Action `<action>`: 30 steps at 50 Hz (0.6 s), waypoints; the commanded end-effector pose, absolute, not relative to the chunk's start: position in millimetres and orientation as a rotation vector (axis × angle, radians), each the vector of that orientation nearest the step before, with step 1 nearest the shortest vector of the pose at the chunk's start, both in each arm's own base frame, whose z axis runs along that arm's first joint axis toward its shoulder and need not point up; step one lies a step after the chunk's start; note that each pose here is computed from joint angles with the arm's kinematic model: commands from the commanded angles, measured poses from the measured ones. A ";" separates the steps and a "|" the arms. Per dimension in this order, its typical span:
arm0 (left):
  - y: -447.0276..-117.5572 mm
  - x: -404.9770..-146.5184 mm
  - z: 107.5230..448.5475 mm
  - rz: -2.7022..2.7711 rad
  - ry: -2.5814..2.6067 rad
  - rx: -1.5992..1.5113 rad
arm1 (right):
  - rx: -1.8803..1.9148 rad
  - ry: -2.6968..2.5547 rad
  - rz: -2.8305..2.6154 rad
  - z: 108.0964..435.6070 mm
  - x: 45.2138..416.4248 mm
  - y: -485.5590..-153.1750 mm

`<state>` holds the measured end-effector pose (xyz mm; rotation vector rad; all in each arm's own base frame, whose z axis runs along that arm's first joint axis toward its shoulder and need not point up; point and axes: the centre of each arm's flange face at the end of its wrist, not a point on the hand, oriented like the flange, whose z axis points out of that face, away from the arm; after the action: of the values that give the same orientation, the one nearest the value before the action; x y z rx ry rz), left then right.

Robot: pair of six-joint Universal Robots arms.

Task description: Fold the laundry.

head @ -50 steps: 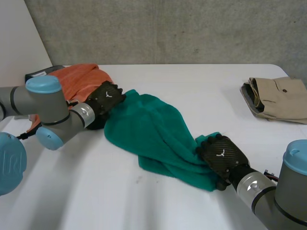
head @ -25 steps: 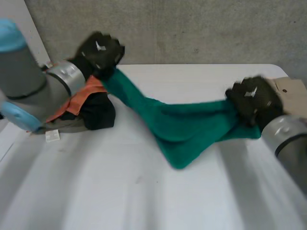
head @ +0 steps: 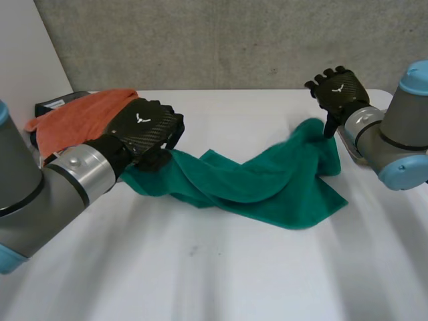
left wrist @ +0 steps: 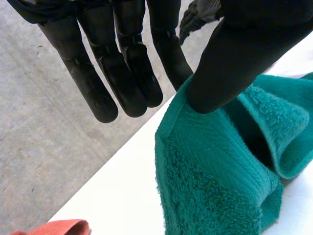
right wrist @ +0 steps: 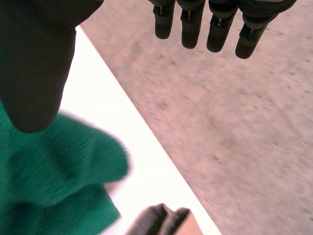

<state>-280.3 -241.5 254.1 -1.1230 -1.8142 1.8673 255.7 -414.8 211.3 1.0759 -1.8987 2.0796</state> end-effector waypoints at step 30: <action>-232.8 -293.9 319.8 2.037 -1.661 -0.947 | 1.076 -2.615 1.702 129.9 229.8 -267.1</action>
<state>-292.4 -232.3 322.7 -0.9392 -1.6565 2.0451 224.3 -254.1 141.3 1.0717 -2.6458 1.6556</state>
